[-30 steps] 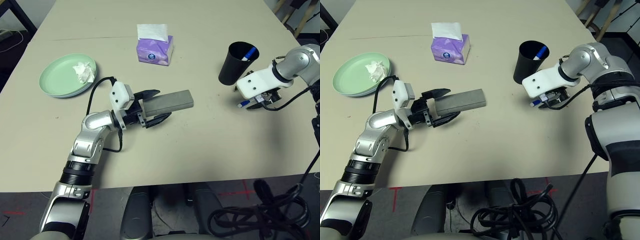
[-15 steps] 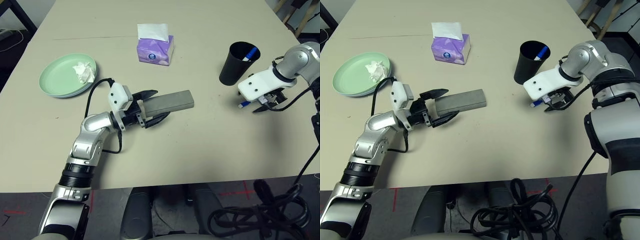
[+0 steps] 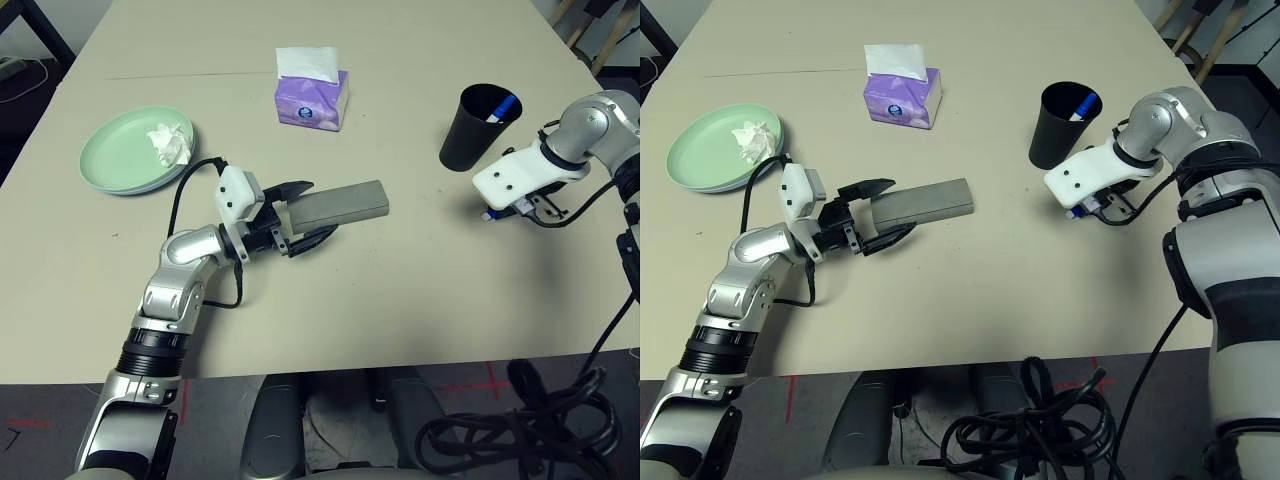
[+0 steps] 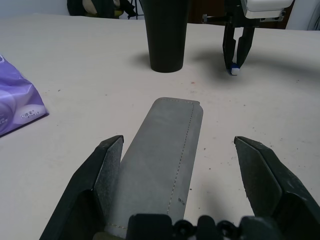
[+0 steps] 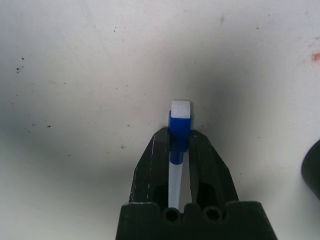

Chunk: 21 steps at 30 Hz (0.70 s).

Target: Organize and tidy the items on the table.

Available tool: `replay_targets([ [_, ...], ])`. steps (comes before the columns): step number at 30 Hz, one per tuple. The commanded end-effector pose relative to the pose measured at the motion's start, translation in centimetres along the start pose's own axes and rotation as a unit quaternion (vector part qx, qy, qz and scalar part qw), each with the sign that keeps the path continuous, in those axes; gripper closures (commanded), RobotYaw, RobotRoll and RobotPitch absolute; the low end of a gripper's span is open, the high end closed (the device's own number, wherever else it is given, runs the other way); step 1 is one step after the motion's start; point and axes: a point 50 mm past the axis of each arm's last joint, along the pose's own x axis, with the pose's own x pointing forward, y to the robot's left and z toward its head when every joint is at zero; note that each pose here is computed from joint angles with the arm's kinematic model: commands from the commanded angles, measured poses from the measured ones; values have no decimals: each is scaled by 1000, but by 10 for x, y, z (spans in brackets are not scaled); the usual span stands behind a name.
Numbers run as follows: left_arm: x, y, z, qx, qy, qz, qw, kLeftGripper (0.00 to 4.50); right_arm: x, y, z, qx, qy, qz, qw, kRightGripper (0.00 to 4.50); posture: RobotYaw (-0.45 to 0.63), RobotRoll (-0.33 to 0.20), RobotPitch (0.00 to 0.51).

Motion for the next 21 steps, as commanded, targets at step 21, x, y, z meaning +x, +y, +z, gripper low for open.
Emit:
replay_targets([
  [21, 3, 17, 5, 19, 13, -35, 999, 0, -17, -2, 20, 288, -548, -153, 770, 4106, 62, 0, 163],
])
